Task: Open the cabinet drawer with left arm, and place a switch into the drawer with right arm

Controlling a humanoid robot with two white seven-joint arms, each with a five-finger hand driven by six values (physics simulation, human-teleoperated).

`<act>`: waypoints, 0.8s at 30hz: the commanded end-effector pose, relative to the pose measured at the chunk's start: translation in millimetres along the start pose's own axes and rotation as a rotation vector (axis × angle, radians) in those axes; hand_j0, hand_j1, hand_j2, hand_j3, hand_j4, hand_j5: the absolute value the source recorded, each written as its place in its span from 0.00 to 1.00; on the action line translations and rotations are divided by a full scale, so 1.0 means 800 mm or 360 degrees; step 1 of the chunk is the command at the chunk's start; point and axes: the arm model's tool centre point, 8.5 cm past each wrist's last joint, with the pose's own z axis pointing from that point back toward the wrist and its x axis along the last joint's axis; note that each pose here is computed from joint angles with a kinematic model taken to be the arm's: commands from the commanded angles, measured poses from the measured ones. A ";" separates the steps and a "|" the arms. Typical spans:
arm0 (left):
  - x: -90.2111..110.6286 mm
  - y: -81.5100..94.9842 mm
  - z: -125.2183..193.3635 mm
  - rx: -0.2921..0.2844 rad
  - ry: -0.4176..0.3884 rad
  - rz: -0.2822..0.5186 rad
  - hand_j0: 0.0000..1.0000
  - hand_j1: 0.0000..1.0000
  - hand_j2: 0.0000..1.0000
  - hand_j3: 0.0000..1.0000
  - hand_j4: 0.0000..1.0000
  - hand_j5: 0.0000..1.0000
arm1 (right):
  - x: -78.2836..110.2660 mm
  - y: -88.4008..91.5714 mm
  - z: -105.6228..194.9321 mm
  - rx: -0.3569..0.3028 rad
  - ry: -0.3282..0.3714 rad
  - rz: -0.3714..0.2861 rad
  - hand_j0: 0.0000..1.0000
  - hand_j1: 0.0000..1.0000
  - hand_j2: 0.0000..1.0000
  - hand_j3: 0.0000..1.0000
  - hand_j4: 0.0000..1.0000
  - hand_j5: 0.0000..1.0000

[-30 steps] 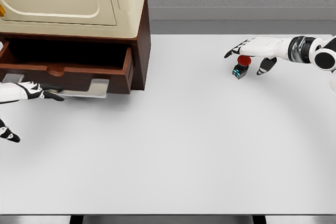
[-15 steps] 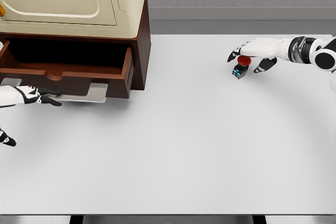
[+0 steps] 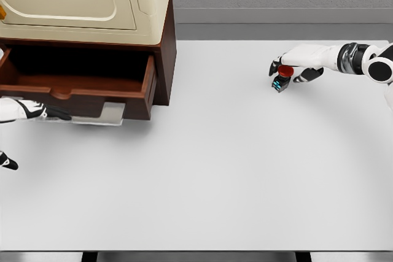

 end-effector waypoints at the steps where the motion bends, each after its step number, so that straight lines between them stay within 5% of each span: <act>1: 0.004 0.006 0.002 0.0045 -0.0031 0.0045 1.00 1.00 1.00 1.00 1.00 1.00 | -0.001 -0.001 0.001 -0.0006 0.0001 -0.0007 0.65 0.65 0.65 0.65 0.65 0.65; 24: 0.017 0.010 0.034 0.0077 -0.0060 0.0064 1.00 1.00 1.00 1.00 1.00 1.00 | -0.001 -0.002 0.001 -0.0020 -0.0005 -0.0024 0.47 0.47 0.47 0.47 0.47 0.47</act>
